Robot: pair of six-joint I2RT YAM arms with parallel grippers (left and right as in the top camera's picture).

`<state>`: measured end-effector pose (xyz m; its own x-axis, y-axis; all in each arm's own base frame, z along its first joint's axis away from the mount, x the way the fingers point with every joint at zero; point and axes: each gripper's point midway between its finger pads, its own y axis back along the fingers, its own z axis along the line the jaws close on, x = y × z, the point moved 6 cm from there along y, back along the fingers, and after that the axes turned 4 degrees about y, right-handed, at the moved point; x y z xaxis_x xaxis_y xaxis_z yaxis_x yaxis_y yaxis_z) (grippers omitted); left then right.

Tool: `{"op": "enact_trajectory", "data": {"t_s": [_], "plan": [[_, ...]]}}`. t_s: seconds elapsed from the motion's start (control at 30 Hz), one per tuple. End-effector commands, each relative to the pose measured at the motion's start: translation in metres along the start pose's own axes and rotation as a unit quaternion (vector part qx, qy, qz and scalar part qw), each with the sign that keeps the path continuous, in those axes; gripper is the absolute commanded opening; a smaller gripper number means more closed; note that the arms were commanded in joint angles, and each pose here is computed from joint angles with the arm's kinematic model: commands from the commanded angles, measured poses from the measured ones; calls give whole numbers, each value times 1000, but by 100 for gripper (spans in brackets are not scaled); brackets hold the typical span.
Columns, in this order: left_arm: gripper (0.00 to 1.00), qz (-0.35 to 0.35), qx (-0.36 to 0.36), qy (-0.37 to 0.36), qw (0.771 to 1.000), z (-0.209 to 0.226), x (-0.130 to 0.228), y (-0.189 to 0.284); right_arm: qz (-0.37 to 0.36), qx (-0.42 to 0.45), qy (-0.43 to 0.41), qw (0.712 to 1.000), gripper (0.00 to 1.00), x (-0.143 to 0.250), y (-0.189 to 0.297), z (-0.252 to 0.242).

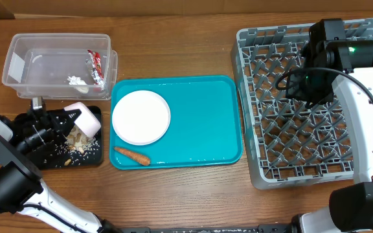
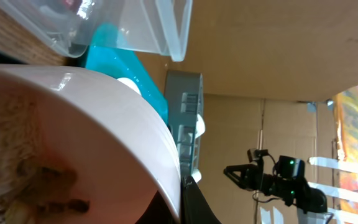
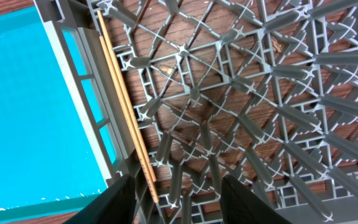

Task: Sort waste into correct bins and load items into the dishwasher
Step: 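Tip the bowl over the black tray to pour out the rice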

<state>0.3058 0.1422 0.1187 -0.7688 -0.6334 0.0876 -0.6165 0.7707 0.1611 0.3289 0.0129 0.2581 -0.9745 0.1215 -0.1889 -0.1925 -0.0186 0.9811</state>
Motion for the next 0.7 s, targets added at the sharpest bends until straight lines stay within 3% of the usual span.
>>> {"op": "enact_trajectory", "data": {"t_s": [0.0,0.23,0.67], "plan": [[4,-19,39,-22,999,-8,-3,1,-8,5,2,1000,47,-3,1,0],[4,-26,69,55,996,-18,0,2,-8,5,2,1000,47,-3,1,0],[4,-39,85,61,994,-21,-2,6,-6,7,3,1000,47,-2,1,-1]]}}
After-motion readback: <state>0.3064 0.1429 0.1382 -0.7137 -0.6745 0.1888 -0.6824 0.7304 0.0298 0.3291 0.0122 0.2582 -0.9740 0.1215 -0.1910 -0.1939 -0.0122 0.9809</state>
